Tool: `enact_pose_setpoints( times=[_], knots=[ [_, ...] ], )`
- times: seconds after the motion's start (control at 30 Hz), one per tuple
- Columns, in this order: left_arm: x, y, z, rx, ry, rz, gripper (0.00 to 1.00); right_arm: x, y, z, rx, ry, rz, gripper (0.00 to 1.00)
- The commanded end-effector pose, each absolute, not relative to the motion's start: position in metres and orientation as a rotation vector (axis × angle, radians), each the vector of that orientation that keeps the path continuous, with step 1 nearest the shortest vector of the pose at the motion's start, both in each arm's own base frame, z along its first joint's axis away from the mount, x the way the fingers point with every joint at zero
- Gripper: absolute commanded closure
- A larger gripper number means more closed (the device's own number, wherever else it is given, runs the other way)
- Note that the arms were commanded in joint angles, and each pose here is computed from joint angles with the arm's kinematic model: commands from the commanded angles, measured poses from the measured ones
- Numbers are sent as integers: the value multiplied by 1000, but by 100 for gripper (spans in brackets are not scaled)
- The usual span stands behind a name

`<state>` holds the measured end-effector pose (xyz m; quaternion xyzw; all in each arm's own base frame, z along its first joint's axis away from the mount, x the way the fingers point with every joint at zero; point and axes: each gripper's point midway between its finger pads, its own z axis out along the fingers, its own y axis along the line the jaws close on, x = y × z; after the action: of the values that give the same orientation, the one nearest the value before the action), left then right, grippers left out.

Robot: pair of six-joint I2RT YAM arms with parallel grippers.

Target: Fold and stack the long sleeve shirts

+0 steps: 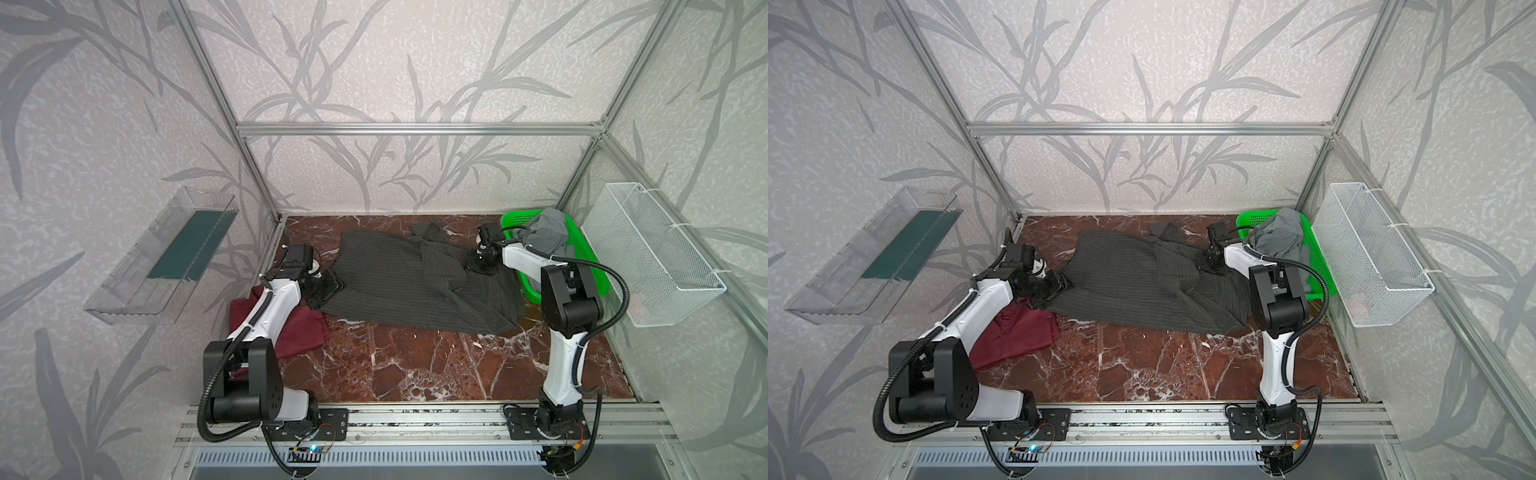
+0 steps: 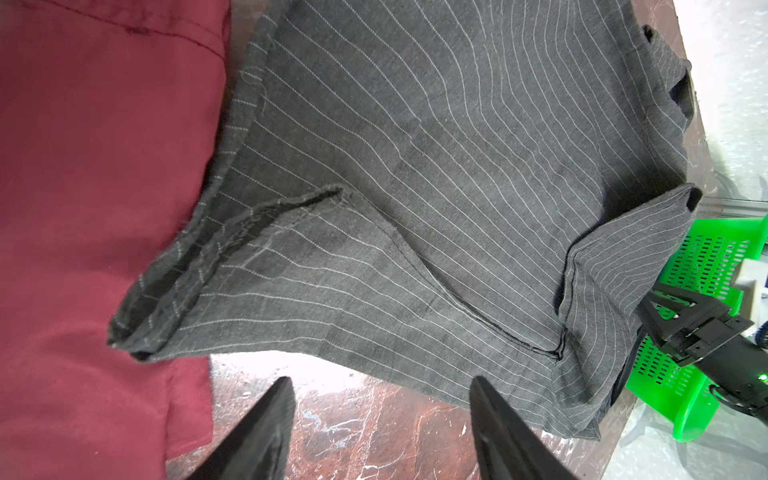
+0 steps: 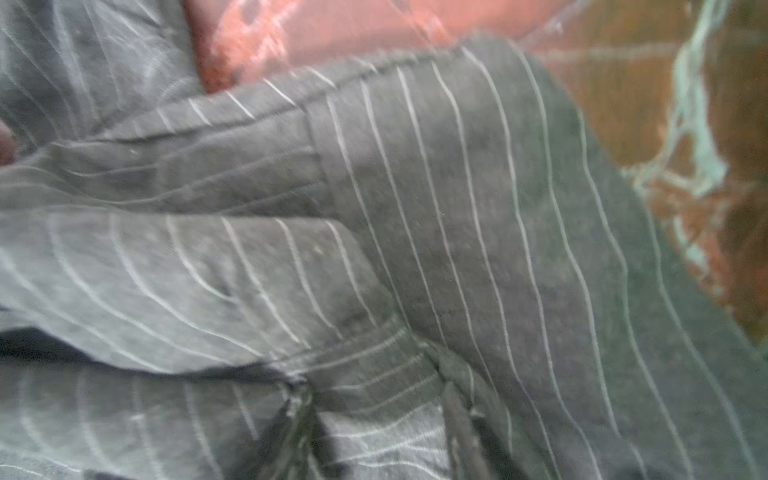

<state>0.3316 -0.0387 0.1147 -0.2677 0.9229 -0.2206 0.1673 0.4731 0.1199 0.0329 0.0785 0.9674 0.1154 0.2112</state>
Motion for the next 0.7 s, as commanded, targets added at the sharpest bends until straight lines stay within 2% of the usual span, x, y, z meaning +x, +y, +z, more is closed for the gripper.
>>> enact_pose_setpoints(
  times=[0.0,0.27,0.6,0.67],
  knots=[
    [330,-38,120,-738,2608,-640,32,488,116,63,181,2564,329,45],
    [331,-38,120,-736,2601,-646,32,498,117,54,156,2566,378,50],
    [332,-36,120,-746,2597,-647,32,501,127,50,113,2565,469,68],
    [332,-36,120,-747,2597,-649,33,500,128,49,106,2570,473,68]
  ],
)
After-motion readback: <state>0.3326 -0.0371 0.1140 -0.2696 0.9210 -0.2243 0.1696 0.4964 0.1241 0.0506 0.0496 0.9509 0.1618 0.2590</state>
